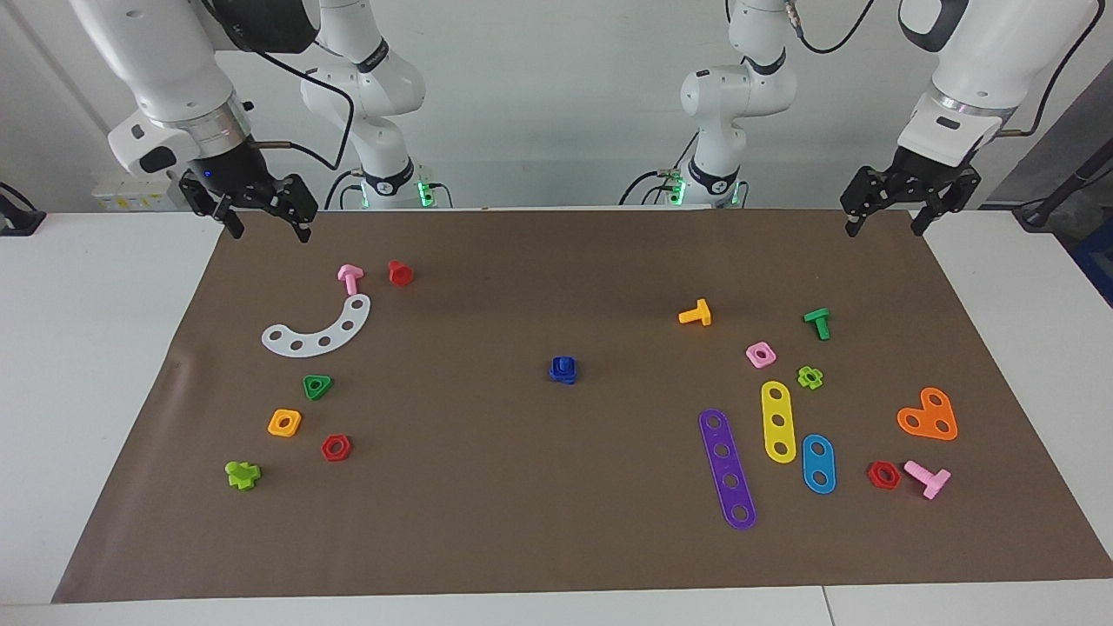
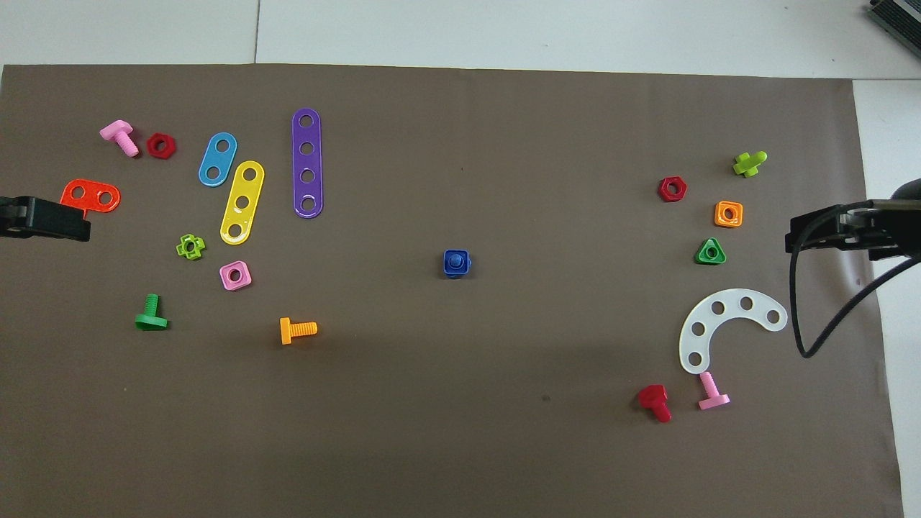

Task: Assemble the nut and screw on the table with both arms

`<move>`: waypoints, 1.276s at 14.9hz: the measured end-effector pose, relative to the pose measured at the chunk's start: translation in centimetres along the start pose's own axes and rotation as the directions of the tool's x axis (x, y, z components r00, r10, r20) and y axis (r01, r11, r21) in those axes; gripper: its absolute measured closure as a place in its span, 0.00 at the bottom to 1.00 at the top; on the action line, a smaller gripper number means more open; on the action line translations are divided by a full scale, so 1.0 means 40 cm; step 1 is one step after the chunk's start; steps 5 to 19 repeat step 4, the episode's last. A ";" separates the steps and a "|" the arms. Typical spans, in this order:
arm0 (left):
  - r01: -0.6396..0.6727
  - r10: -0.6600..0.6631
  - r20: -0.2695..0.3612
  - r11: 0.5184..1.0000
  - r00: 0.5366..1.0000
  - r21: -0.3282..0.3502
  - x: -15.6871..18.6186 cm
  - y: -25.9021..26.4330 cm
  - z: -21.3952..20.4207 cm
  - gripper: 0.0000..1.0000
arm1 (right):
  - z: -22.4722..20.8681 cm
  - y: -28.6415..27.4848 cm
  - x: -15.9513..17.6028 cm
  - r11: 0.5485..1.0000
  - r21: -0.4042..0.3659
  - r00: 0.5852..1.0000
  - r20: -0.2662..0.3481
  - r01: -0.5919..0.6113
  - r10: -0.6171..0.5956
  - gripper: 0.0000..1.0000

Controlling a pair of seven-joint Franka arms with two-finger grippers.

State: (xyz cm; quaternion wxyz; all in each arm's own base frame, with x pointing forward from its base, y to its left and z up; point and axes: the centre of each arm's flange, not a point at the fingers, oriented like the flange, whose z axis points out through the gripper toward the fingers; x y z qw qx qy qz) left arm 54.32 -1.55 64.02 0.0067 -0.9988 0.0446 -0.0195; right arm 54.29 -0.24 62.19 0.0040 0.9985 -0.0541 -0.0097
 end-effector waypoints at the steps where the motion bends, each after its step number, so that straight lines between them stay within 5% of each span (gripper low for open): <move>1: 0.000 0.000 0.012 1.000 1.000 -0.002 -0.003 0.000 0.002 0.00 | 0.000 0.000 0.000 1.000 0.000 1.000 0.000 0.000 0.000 0.00; 19: 0.002 -0.002 0.025 1.000 1.000 -0.004 -0.008 -0.001 0.004 0.00 | 0.000 0.000 0.000 1.000 0.000 1.000 0.000 0.000 0.000 0.00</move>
